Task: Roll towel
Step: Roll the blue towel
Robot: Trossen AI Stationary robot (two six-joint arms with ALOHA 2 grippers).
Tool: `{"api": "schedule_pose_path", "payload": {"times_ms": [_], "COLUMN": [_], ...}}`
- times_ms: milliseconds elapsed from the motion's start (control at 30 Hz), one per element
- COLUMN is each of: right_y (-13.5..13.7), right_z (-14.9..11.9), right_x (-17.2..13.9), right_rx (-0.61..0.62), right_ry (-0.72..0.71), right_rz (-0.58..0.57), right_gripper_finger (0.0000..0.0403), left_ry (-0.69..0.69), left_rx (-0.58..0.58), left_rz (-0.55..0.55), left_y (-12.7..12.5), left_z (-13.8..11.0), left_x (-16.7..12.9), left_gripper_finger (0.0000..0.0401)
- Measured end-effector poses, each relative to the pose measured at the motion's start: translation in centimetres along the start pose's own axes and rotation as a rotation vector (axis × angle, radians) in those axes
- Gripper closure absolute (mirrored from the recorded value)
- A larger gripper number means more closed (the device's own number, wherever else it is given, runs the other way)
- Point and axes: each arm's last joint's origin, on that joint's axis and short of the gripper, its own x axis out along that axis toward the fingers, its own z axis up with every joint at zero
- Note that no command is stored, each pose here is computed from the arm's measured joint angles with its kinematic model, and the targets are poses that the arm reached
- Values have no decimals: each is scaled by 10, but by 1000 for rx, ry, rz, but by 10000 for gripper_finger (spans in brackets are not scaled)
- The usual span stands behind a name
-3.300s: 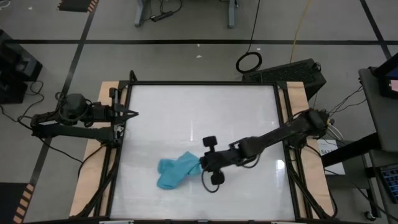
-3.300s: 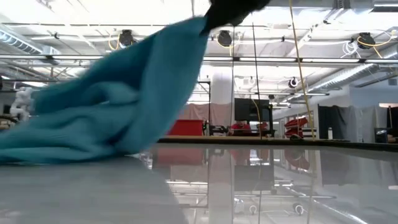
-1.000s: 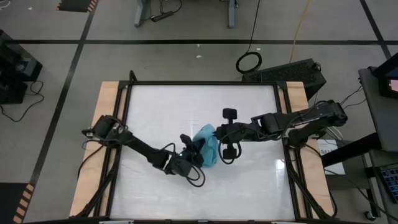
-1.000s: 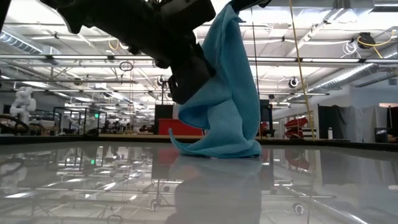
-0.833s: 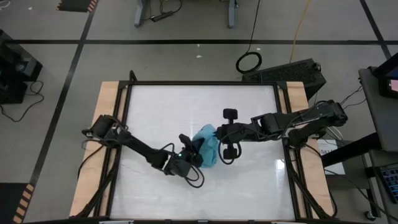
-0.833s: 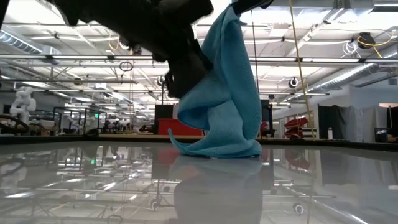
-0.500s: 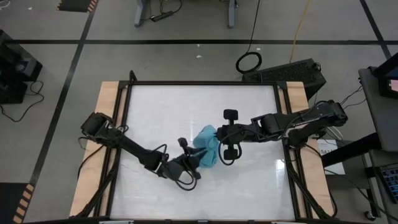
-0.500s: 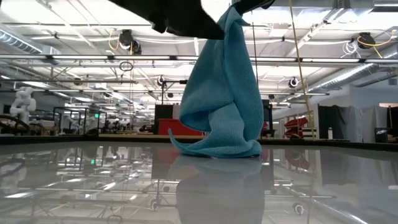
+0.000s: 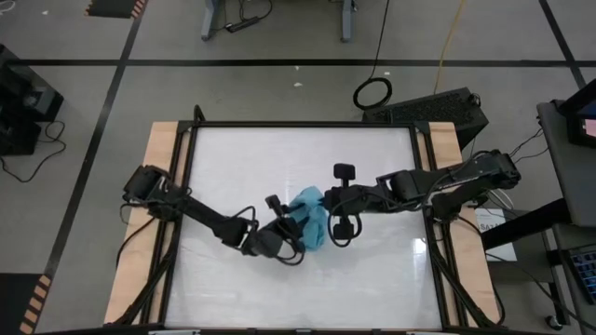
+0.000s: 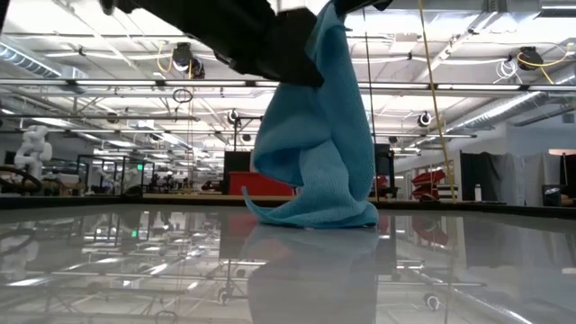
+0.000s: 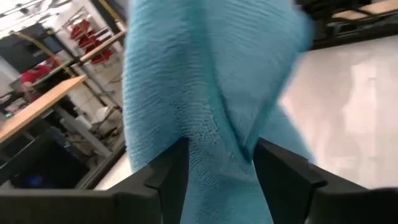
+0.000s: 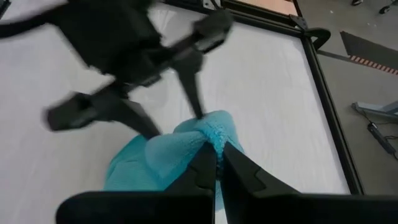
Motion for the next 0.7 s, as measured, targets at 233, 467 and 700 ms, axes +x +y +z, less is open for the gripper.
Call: {"api": "schedule_pose_path", "payload": {"times_ms": [233, 467, 700], "right_y": [9, 16, 18], "right_z": [-1, -1, -3], "right_x": [-3, -7, -7], "right_rx": [-3, -24, -26], "right_ry": [0, -2, 11], "right_rz": [25, 20, 22], "right_gripper_finger": [403, 403, 403], "left_ry": [61, 126, 133], "left_rx": [150, 256, 301], "left_rz": [63, 58, 56], "left_y": [4, 4, 4], "left_z": [-8, -18, -19], "left_x": [3, 1, 1], "left_gripper_finger": [267, 362, 393]}}
